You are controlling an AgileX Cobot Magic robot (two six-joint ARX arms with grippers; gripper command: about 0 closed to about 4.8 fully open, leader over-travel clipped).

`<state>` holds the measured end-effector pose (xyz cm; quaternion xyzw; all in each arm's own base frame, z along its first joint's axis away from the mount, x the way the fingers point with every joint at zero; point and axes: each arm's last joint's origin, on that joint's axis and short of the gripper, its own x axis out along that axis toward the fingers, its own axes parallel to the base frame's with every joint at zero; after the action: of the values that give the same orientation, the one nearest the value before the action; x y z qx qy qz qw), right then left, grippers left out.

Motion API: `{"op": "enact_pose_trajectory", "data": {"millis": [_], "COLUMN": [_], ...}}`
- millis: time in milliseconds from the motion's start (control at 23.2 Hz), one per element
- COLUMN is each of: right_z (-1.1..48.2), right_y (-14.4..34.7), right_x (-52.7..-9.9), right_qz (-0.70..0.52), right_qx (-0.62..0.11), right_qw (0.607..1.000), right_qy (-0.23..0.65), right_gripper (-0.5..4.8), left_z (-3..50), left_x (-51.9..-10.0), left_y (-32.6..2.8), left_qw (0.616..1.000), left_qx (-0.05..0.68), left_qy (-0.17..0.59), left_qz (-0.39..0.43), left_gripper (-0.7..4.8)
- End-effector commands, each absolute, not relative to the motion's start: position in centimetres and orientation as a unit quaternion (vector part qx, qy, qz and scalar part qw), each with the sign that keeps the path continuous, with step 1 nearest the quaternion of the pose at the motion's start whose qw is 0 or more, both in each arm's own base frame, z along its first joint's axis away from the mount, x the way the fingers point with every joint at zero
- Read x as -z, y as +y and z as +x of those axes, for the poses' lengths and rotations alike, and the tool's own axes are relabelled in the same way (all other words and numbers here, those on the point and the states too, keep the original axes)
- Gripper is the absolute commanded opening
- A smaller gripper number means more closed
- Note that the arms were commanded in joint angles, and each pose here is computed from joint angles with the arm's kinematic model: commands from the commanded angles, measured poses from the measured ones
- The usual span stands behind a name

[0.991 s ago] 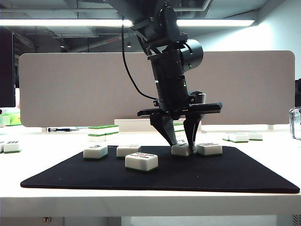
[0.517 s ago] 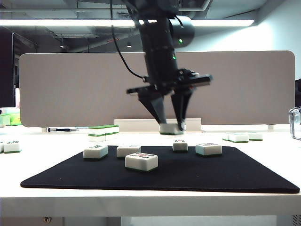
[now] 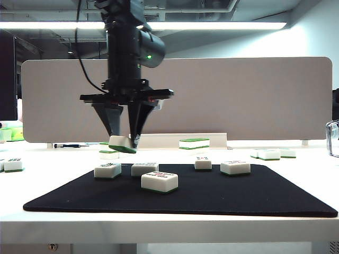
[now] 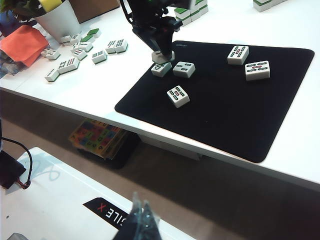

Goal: Align six mahjong tiles in a row on the table.

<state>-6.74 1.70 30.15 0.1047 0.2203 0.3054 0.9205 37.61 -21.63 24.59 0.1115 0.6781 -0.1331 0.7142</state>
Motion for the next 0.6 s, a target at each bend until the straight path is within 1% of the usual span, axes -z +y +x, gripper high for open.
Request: {"op": "enact_pose_trajectory", "data": {"millis": [43, 172, 388, 603], "right_z": [-7.0, -7.0, -7.0, -7.0], "right_y": [1.7, 1.7, 1.7, 1.7], "right_x": [-30.2, -30.2, -30.2, -30.2], "right_qz": [0.099, 0.099, 0.099, 0.099], "right_qx": [-0.308, -0.307, -0.307, -0.307], "right_qw": [0.923, 0.923, 0.923, 0.923], "right_qy": [0.209, 0.209, 0.209, 0.209], "right_gripper": [-0.01, -0.01, -0.01, -0.01], "left_z": [37.8, 38.1, 38.4, 38.7], "left_x": [-25.0, -24.7, -23.8, -23.0], "left_y": [-21.6, -21.7, -21.7, -21.8], "left_qw": [0.731, 0.738, 0.737, 0.734], "left_qx": [0.125, 0.120, 0.096, 0.093], "left_qy": [0.660, 0.653, 0.651, 0.655], "left_qz": [0.119, 0.126, 0.151, 0.155], "left_gripper": [1.49, 1.49, 1.49, 1.49]}}
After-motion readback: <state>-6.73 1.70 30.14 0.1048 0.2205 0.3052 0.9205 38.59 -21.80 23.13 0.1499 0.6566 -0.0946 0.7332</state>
